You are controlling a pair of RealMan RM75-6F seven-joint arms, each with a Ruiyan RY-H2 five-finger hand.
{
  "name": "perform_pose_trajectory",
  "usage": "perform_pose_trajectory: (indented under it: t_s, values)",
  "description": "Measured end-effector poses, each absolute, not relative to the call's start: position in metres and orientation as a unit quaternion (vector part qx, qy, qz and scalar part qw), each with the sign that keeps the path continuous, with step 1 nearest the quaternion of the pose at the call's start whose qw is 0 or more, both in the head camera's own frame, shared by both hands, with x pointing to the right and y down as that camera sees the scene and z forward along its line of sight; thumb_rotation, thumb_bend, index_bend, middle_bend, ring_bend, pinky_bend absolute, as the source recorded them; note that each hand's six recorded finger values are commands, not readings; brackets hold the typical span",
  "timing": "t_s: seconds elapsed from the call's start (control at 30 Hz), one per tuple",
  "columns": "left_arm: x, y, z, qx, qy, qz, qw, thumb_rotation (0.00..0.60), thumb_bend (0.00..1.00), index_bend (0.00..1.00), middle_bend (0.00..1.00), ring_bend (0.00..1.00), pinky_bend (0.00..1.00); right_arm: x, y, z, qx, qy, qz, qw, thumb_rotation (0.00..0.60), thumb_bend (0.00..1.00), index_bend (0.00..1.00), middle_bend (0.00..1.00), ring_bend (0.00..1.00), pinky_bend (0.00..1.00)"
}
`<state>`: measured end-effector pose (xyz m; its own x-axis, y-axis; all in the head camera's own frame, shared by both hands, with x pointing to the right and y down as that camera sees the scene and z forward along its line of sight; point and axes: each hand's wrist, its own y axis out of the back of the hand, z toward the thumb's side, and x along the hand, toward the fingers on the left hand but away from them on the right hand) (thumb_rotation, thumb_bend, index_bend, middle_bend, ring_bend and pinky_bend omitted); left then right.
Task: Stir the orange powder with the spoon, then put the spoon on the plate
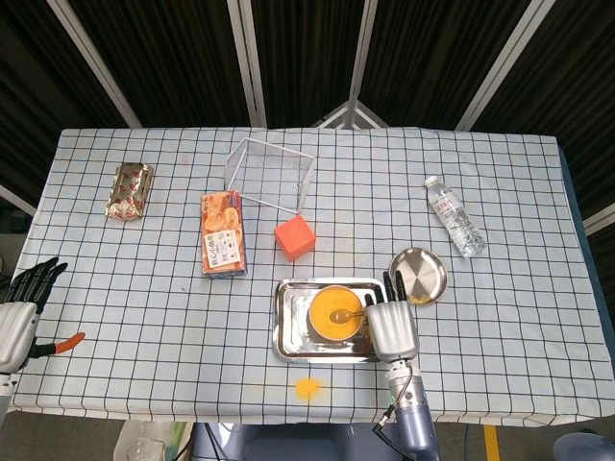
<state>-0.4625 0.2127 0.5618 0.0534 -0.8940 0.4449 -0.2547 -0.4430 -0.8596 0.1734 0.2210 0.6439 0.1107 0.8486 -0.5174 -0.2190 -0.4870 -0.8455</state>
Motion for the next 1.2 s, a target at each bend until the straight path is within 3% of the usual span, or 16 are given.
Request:
perform_pose_trajectory:
  t_s: [0.23, 0.43, 0.83, 1.2]
  values:
    - [-0.461, 0.213, 0.561, -0.66, 0.434, -0.533, 0.303, 0.6, 0.0, 0.0, 0.0, 0.0, 0.0, 0.175, 0.221, 0.635, -0.614, -0.262, 0.594, 0.45, 0.6, 0.45, 0.38, 0.3, 0.16, 0.04]
    - [-0.462, 0.213, 0.562, -0.659, 0.434, -0.535, 0.302, 0.6, 0.0, 0.0, 0.0, 0.0, 0.0, 0.177, 0.215, 0.64, -0.604, -0.257, 0.59, 0.469, 0.6, 0.45, 0.38, 0.37, 0.28, 0.11]
    - [-0.462, 0.212, 0.562, -0.66, 0.432, -0.535, 0.301, 0.6, 0.0, 0.0, 0.0, 0.0, 0.0, 0.179, 0.216, 0.652, -0.601, -0.25, 0.594, 0.473, 0.6, 0.45, 0.38, 0.38, 0.29, 0.11]
    - [-0.462, 0.213, 0.562, -0.66, 0.432, -0.536, 0.302, 0.6, 0.0, 0.0, 0.0, 0.0, 0.0, 0.18, 0.221, 0.657, -0.601, -0.245, 0.596, 0.473, 0.6, 0.45, 0.46, 0.41, 0.3, 0.12]
